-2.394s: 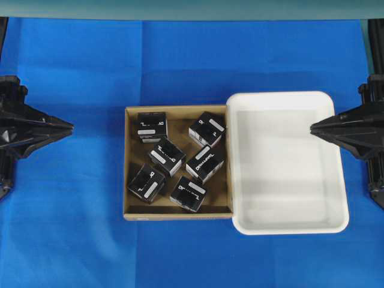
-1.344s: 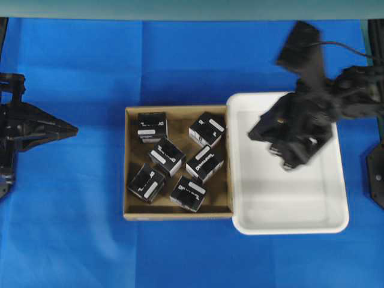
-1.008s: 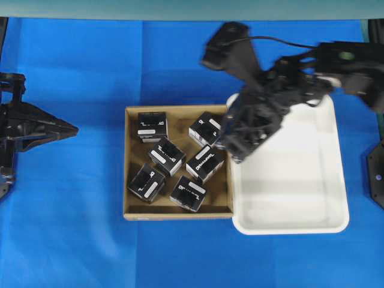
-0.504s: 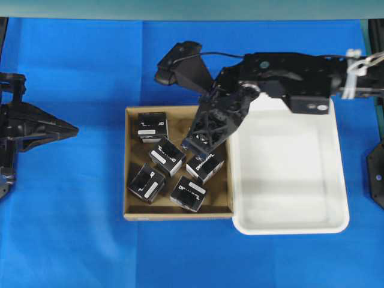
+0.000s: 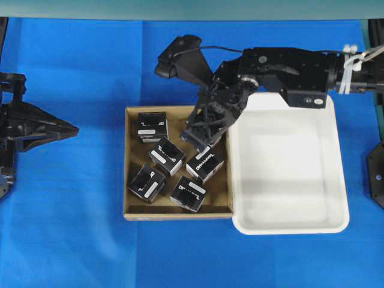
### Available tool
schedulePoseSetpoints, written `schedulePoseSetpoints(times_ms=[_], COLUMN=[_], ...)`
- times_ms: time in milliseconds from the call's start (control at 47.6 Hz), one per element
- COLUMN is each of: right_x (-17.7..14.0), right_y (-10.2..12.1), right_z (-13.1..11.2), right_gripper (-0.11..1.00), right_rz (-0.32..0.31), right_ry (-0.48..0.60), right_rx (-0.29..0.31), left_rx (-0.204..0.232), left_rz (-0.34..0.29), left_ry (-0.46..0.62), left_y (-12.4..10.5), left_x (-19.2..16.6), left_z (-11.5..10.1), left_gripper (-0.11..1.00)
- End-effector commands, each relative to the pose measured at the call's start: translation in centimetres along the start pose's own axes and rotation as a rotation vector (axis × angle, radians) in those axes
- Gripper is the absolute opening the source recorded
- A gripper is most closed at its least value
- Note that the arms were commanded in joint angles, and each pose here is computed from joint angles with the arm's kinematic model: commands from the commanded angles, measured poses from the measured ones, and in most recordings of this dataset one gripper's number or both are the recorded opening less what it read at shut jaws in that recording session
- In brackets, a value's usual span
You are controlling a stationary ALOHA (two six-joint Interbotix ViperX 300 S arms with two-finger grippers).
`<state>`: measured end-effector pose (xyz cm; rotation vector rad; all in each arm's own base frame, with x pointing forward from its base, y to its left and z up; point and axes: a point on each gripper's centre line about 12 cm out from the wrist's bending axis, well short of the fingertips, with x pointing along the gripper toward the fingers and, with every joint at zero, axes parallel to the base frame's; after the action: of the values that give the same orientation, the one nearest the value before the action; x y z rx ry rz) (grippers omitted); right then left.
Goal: Pick a box that is randomly placed inside the cardboard box.
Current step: 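Lower the open right gripper over a black-and-white servo box, then close the right gripper around the servo box near the box's right edge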
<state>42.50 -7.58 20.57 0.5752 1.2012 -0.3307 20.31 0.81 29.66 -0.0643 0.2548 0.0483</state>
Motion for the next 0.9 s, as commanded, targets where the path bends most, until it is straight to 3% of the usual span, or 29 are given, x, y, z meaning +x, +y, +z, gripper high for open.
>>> schedulePoseSetpoints(times_ms=[0, 63, 147, 483, 882], right_x=[0.6, 1.4, 2.1, 3.6, 5.6], right_y=[-0.2, -0.4, -0.4, -0.2, -1.3], right_z=[0.1, -0.1, -0.5, -0.6, -0.3], right_gripper=[0.73, 0.88, 0.99, 0.99, 0.99], right_rz=[-0.003, -0.013, -0.026, -0.089, -0.188], right_ry=[0.006, 0.033, 0.073, 0.113, 0.122], right_rx=[0.014, 0.024, 0.016, -0.027, -0.013], left_rx=[0.003, 0.002, 0.003, 0.002, 0.002], left_rz=[0.001, 0.002, 0.001, 0.002, 0.002], left_ry=[-0.02, -0.02, -0.02, -0.022, -0.015], left_y=[0.0, 0.0, 0.0, 0.0, 0.0], left_x=[0.0, 0.0, 0.0, 0.0, 0.0], left_z=[0.8, 0.8, 0.8, 0.9, 0.6], left_gripper=[-0.07, -0.07, -0.07, -0.07, -0.07])
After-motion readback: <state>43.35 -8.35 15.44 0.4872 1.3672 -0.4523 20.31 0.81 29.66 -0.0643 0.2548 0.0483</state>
